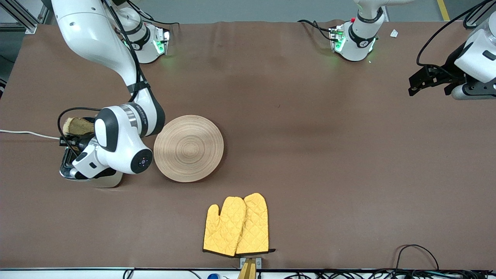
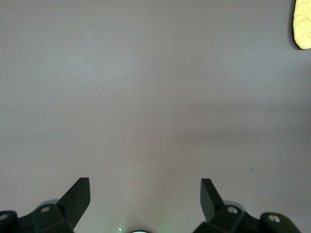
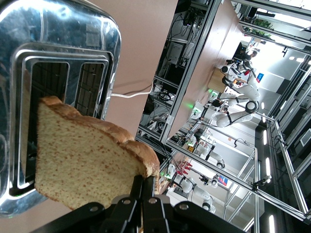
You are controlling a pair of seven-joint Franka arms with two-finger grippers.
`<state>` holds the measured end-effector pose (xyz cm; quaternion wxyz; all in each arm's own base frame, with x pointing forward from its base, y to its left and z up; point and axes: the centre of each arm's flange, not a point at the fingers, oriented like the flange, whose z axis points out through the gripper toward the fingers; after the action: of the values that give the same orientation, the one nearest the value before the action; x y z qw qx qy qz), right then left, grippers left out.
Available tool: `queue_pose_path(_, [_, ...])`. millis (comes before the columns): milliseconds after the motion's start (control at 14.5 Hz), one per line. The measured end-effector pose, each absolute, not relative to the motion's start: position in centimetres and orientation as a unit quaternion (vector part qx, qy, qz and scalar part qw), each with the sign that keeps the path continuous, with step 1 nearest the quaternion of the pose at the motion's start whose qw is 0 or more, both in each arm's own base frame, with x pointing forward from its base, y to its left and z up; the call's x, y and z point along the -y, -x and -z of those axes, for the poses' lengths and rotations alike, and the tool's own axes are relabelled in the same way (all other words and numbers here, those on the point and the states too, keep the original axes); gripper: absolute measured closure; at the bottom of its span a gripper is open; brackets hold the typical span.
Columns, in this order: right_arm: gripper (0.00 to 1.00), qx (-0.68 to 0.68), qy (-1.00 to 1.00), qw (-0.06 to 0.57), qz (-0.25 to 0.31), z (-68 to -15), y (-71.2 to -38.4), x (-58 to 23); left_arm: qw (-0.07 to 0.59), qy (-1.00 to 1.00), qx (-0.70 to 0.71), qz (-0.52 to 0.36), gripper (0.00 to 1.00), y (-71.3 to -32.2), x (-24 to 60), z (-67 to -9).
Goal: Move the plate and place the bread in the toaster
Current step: 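Lower the bread into the toaster slot with the right gripper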
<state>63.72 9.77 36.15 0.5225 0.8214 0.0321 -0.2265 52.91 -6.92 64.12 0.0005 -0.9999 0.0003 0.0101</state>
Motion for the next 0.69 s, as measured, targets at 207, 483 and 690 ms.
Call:
queue_pose_path(207, [0.97, -0.03, -0.822, 0.524, 0.223, -35.8, -64.2, -9.9, 0.001, 1.0, 0.0, -0.01, 0.0, -52.9, 6.9, -64.1])
queue_pose_path(483, [0.97, -0.024, -0.823, 0.525, 0.215, -35.4, -64.8, -10.2, 0.001, 1.0, 0.0, -0.01, 0.0, -52.9, 6.9, -64.1])
queue_pose_path(690, [0.97, -0.026, -0.82, 0.531, 0.211, -35.0, -65.2, -10.2, 0.001, 1.0, 0.0, -0.01, 0.0, -52.9, 6.9, -64.1])
